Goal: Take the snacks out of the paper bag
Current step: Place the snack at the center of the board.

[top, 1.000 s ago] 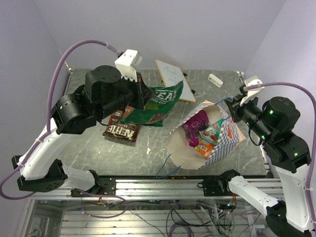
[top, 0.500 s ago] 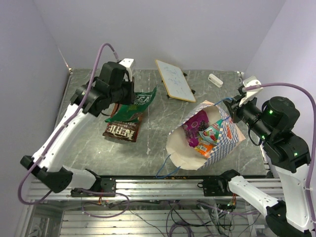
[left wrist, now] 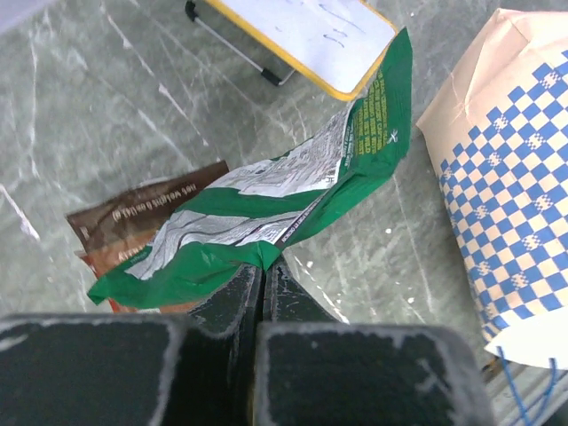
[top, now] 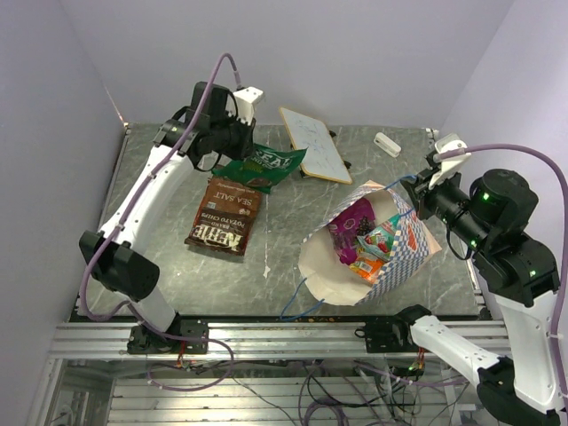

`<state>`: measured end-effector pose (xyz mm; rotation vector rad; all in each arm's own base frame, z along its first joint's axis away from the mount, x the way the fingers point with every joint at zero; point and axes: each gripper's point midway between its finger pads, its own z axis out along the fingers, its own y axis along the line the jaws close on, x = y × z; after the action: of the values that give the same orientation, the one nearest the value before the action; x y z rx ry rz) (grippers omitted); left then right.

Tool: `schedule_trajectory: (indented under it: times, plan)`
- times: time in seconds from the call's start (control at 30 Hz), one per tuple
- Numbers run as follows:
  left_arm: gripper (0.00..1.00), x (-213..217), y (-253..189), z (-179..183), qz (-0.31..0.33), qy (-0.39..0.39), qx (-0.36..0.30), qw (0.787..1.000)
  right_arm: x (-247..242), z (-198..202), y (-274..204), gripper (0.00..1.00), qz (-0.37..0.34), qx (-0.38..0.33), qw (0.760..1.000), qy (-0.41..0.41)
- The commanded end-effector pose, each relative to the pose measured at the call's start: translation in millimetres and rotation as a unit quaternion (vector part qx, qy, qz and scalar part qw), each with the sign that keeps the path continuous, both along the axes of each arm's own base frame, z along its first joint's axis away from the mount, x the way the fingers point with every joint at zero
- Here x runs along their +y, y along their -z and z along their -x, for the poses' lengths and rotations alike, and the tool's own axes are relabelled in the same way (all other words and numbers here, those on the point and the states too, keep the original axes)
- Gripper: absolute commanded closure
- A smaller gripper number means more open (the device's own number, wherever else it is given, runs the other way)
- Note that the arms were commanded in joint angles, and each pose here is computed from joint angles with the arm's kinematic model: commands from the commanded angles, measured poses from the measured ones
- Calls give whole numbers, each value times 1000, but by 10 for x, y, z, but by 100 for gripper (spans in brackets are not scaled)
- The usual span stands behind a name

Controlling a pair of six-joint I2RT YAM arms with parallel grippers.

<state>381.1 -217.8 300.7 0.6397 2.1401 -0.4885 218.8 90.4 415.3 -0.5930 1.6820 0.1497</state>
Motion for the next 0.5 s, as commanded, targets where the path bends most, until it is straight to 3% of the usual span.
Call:
schedule_trajectory:
  times: [0.0, 0.23, 0.47]
  plan:
    - [93, -48, -163, -218, -6, 81, -69, 994, -14, 16, -190, 100, 2, -21, 1000, -3]
    - [93, 430, 563, -144, -36, 88, -2, 995, 58, -32, -178, 100, 3, -12, 1000, -16]
    - [93, 853, 995, 48, -78, 49, 41, 995, 149, -122, -141, 100, 11, -5, 999, -32]
